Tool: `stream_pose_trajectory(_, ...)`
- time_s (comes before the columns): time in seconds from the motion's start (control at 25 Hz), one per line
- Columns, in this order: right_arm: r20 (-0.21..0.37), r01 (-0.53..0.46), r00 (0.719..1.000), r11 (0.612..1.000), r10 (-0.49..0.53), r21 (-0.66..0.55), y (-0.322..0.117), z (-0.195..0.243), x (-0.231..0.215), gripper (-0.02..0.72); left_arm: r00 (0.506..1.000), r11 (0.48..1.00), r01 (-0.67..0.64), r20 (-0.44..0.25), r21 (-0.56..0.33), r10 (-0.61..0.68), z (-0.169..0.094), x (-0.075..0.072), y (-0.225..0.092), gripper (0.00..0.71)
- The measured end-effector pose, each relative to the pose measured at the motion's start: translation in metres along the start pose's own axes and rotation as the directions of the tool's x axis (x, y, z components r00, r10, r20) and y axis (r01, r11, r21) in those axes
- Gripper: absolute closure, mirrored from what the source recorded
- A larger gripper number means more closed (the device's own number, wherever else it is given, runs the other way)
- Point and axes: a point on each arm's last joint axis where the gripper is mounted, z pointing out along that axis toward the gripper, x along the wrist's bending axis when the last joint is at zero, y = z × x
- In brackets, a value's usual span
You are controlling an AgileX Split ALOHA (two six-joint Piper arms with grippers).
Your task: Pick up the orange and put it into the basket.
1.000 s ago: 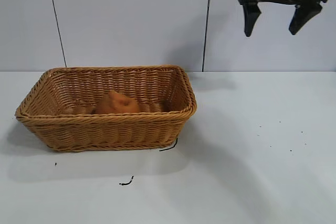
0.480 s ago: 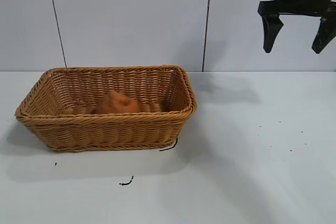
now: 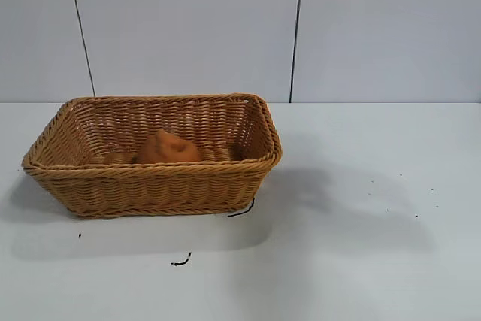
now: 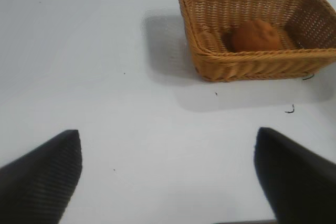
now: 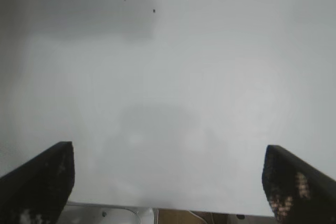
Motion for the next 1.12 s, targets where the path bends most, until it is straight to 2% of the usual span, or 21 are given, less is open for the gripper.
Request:
stream_pose_trajectory(0.16,0.005,0.055,0.998,0.974,-0.055,-0.221,-0.046,-0.004,-0.002,0.009,1.0,1.0,0.0,0.0,0.0,0.0,0.0,0.0,0.0,0.071)
stream_pose_trajectory(0.24,0.013,0.07,0.997,0.938,-0.07,-0.338,-0.065,-0.005,-0.003,0.009,1.0,1.0,0.0,0.0,0.0,0.0,0.0,0.0,0.0,0.071)
stream_pose_trajectory(0.32,0.017,0.075,0.997,0.913,-0.075,-0.401,-0.08,-0.007,-0.003,0.009,1.0,1.0,0.0,0.0,0.0,0.0,0.0,0.0,0.0,0.071)
stream_pose_trajectory(0.44,0.022,0.078,0.997,0.856,-0.078,-0.511,-0.097,-0.017,-0.003,0.009,1.0,1.0,0.0,0.0,0.0,0.0,0.0,0.0,0.0,0.071)
stream_pose_trajectory(0.68,0.033,0.079,0.996,0.709,-0.079,-0.701,-0.131,-0.034,-0.004,0.009,1.0,1.0,0.0,0.0,0.0,0.0,0.0,0.0,0.0,0.071)
stream_pose_trajectory(0.76,0.037,0.082,0.996,0.693,-0.079,-0.716,-0.134,-0.035,-0.005,0.009,1.0,1.0,0.0,0.0,0.0,0.0,0.0,0.0,0.0,0.071)
stream_pose_trajectory(1.12,0.038,0.082,0.996,0.693,-0.079,-0.716,-0.134,-0.035,-0.005,0.009,1.0,1.0,0.0,0.0,-0.001,0.0,0.0,0.0,0.0,0.071)
